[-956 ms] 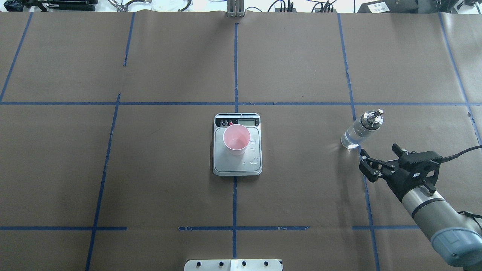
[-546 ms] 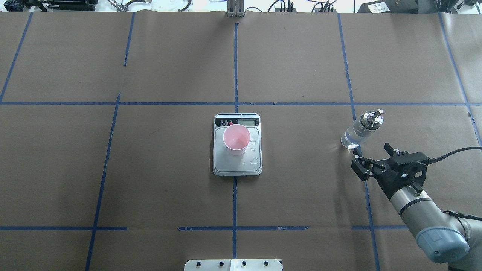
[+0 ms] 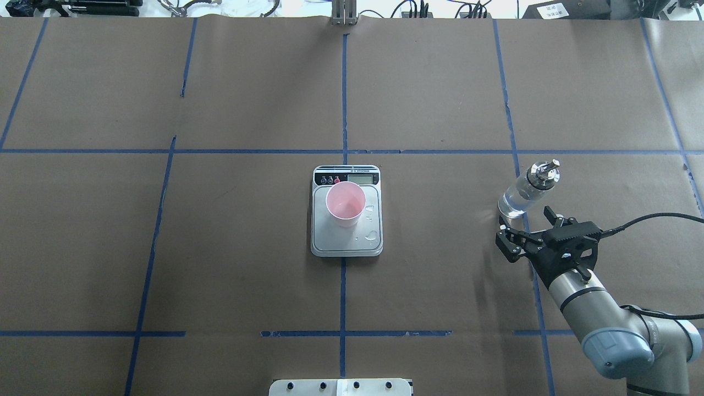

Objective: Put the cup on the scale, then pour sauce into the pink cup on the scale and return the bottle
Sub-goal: 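Move the right gripper toward the glass sauce bottle, then close the right gripper around the glass sauce bottle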

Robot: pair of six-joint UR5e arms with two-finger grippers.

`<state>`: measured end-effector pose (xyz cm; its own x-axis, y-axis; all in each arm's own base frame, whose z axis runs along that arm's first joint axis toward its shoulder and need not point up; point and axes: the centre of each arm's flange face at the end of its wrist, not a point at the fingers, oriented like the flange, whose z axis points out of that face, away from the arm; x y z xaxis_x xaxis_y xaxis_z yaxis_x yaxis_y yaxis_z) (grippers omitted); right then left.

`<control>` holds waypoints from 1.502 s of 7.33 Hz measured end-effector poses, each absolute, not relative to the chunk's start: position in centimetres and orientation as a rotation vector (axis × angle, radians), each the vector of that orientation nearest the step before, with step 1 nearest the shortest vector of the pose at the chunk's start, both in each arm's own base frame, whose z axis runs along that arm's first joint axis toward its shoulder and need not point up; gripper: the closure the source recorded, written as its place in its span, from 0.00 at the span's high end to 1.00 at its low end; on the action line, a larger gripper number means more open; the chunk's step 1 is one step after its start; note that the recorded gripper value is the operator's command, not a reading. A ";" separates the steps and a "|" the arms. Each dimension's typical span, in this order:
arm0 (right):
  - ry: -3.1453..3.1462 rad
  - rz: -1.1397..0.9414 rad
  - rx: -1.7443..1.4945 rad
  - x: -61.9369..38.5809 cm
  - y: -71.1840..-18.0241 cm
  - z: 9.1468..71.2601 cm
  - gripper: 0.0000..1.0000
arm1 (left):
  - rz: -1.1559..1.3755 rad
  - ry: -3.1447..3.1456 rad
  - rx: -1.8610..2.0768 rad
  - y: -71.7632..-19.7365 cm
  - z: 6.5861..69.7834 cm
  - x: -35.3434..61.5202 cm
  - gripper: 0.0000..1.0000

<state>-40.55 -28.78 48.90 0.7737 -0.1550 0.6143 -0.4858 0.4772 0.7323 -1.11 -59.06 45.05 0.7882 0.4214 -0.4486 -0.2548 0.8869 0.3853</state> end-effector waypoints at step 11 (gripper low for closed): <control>-0.618 0.250 1.114 -40.7 -33.4 48.8 1.00 | 0.369 0.553 0.316 -59.1 44.9 -1.2 1.00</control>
